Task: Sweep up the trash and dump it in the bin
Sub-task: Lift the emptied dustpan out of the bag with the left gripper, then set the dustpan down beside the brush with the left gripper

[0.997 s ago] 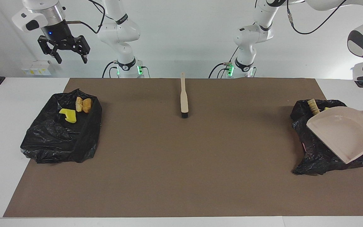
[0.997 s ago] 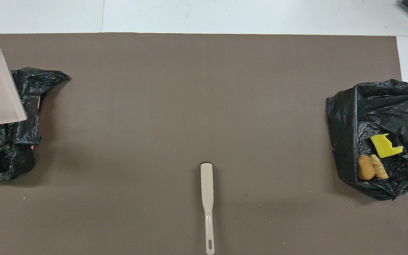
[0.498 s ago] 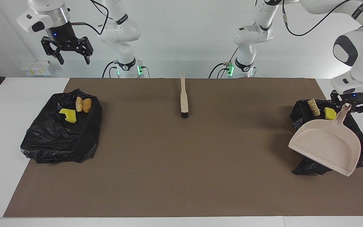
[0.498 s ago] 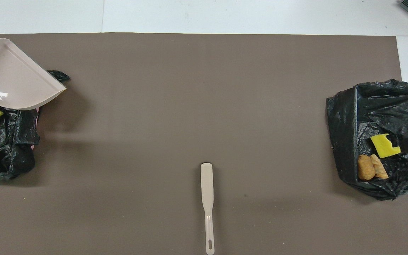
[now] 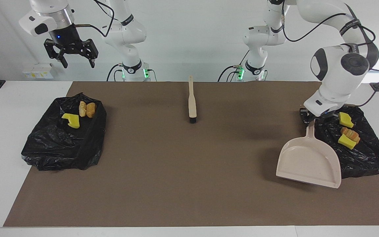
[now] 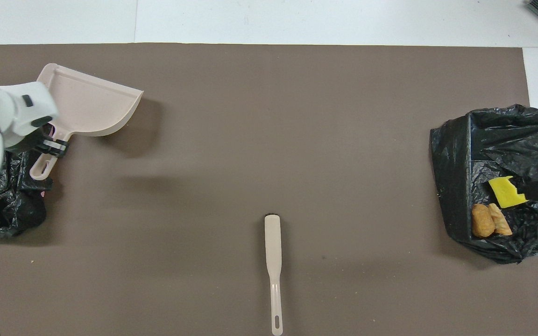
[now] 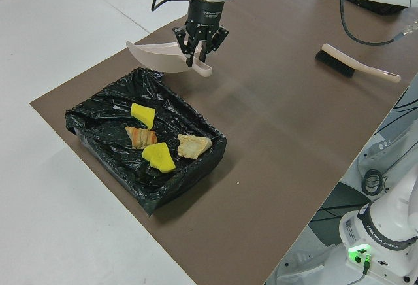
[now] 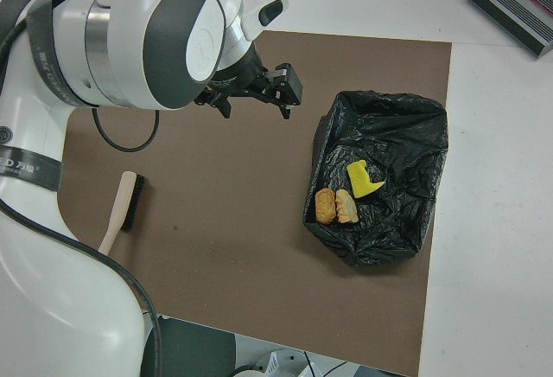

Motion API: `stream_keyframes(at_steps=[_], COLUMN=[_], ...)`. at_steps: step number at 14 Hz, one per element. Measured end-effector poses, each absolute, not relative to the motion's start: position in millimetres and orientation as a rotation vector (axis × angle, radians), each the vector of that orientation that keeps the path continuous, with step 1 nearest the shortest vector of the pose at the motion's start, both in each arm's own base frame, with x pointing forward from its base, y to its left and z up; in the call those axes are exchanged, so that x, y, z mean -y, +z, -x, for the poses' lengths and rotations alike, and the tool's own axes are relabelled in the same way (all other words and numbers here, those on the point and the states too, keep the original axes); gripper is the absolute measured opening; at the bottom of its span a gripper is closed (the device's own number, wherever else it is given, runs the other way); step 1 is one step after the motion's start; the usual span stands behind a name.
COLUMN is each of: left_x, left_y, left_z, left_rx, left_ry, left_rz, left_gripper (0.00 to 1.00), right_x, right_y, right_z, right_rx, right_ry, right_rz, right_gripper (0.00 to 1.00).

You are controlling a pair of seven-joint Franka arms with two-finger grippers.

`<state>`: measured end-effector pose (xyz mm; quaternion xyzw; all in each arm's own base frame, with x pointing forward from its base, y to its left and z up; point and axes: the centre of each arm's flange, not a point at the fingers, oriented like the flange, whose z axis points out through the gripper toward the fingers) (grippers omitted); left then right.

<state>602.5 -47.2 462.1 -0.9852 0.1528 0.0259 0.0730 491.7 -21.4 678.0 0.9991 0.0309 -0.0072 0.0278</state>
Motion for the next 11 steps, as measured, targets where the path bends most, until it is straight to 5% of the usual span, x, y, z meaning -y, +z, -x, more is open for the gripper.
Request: stream_keyframes(at_steps=[11], left_x=[301], left_y=[454], left_z=[-555], left_rx=[-0.172], left_ry=[-0.051], left_rz=[3.189], left_gripper=[0.31], right_x=[22], right_y=[678], right_z=[-492], right_rx=[-0.095], right_ry=[-0.022], right_rz=[-3.084], right_gripper=[1.0])
